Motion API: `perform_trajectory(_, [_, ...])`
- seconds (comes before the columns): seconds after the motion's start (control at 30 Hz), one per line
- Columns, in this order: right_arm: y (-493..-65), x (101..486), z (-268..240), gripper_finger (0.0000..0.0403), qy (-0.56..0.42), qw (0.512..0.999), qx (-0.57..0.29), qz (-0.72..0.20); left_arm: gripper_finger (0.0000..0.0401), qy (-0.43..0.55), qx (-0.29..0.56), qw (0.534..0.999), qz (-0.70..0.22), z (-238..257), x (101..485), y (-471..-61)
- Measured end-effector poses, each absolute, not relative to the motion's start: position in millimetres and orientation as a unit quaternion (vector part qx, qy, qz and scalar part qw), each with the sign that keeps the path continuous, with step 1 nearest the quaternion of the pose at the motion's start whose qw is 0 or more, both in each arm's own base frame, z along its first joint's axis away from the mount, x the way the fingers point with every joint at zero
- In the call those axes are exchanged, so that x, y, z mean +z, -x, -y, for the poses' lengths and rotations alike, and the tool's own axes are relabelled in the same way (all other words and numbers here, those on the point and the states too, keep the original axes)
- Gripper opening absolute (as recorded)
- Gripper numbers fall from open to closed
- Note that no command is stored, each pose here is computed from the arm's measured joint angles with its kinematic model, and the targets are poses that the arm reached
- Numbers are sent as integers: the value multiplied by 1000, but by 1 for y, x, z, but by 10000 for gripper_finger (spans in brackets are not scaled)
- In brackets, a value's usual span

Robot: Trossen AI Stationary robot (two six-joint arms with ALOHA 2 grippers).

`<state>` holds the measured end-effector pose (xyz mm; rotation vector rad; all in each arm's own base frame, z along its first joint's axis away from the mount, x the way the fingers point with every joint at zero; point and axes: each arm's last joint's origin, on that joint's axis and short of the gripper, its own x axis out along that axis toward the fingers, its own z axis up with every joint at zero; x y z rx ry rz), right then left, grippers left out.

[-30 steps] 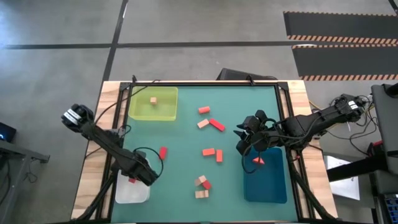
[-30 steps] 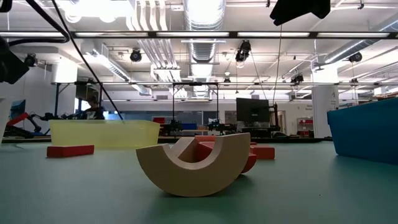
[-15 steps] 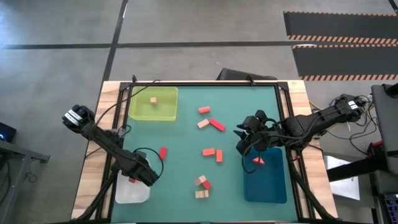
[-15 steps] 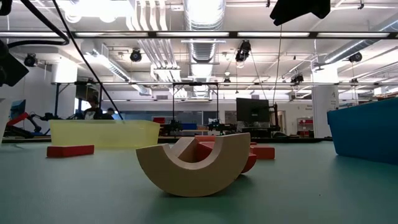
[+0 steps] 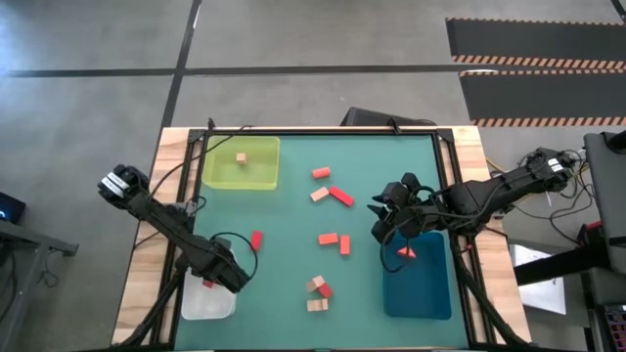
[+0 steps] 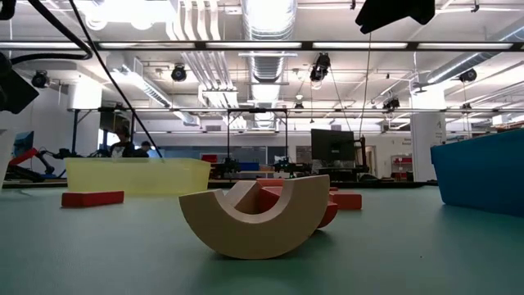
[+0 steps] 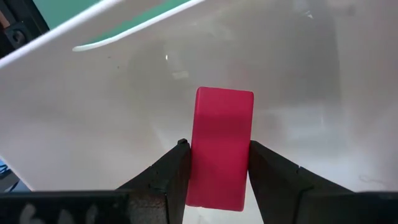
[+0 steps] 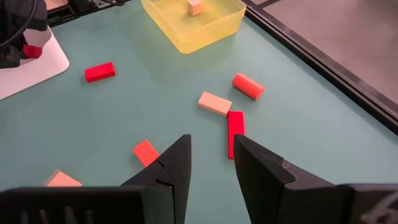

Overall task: Sort & place blocks by color
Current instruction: Put the red block into the white bin, then put the orange block into the white bin

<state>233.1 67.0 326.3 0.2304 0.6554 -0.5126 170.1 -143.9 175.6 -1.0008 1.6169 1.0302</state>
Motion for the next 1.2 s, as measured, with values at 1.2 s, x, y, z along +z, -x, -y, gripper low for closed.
perform_trajectory(1.2, [-239,357,-59,109,-222,903,-221,-295,217,522,274,617,-522,129,284,-184])
